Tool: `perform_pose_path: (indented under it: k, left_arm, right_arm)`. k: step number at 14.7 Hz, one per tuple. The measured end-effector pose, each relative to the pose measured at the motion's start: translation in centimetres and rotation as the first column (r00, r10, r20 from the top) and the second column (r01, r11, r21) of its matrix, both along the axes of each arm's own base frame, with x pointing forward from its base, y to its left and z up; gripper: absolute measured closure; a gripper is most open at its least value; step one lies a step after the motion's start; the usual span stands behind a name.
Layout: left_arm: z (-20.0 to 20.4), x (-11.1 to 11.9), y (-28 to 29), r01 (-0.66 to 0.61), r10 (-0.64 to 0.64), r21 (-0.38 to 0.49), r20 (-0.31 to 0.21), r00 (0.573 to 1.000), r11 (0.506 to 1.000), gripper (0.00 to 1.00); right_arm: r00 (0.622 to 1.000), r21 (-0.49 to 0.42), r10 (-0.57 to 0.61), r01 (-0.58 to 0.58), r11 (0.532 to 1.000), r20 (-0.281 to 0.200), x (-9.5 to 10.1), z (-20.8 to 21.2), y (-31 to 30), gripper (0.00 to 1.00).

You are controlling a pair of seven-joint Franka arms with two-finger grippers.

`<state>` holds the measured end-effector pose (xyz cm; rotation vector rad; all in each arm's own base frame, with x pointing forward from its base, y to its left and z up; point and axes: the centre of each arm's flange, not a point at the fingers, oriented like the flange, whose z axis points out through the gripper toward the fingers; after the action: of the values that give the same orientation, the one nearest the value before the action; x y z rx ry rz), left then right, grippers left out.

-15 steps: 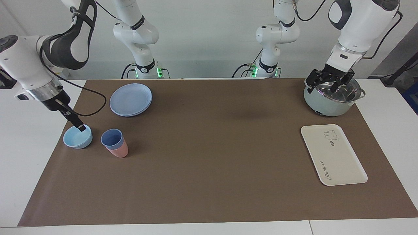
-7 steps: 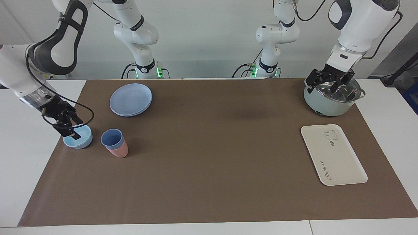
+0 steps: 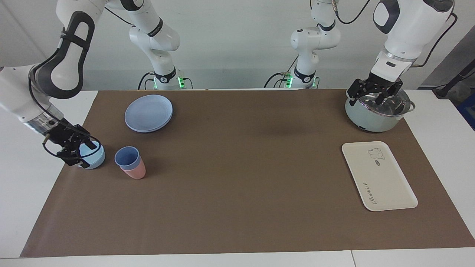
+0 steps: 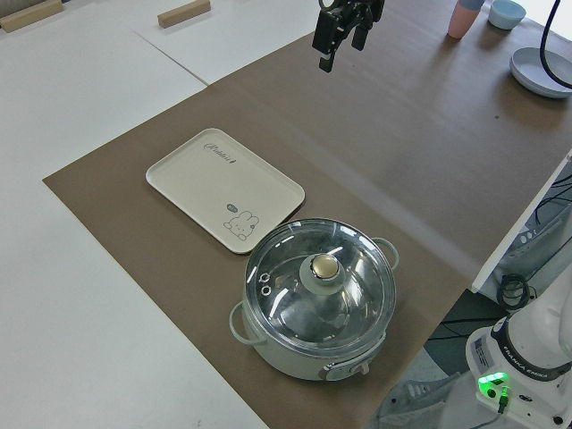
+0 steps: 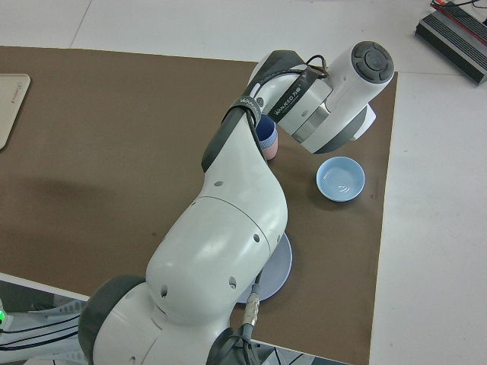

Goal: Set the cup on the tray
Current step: 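Move the open right gripper over the nested blue and pink cups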

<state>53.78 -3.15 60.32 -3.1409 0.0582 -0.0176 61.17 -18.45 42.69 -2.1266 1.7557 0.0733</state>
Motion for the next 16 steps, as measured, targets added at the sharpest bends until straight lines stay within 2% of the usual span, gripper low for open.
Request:
perform_pose_path:
  k: [2,5,10,13,16]
  left_arm:
    - [0.0,0.0,0.0,0.0,0.0,0.0,0.0,1.0,1.0,0.0]
    - [0.0,0.0,0.0,0.0,0.0,0.0,0.0,1.0,1.0,0.0]
    - [0.0,0.0,0.0,0.0,0.0,0.0,0.0,1.0,1.0,0.0]
    - [0.0,0.0,0.0,0.0,0.0,0.0,0.0,1.0,1.0,0.0]
    - [0.0,0.0,0.0,0.0,0.0,0.0,0.0,1.0,1.0,0.0]
  right_arm:
    - [0.999,-0.01,-0.048,0.048,0.999,0.016,0.3,-0.1,-0.1,0.0]
    - [0.997,-0.039,-0.045,0.048,0.998,0.058,1.0,-0.8,1.7,0.0]
    - [0.998,-0.022,-0.053,0.054,0.998,0.033,0.7,-1.9,2.4,0.0]
    - [0.993,0.086,-0.116,0.116,0.99,0.002,0.1,-3.2,1.5,0.0]
    - [0.995,0.167,-0.095,0.101,0.981,-0.042,-0.3,-6.3,-0.1,0.0]
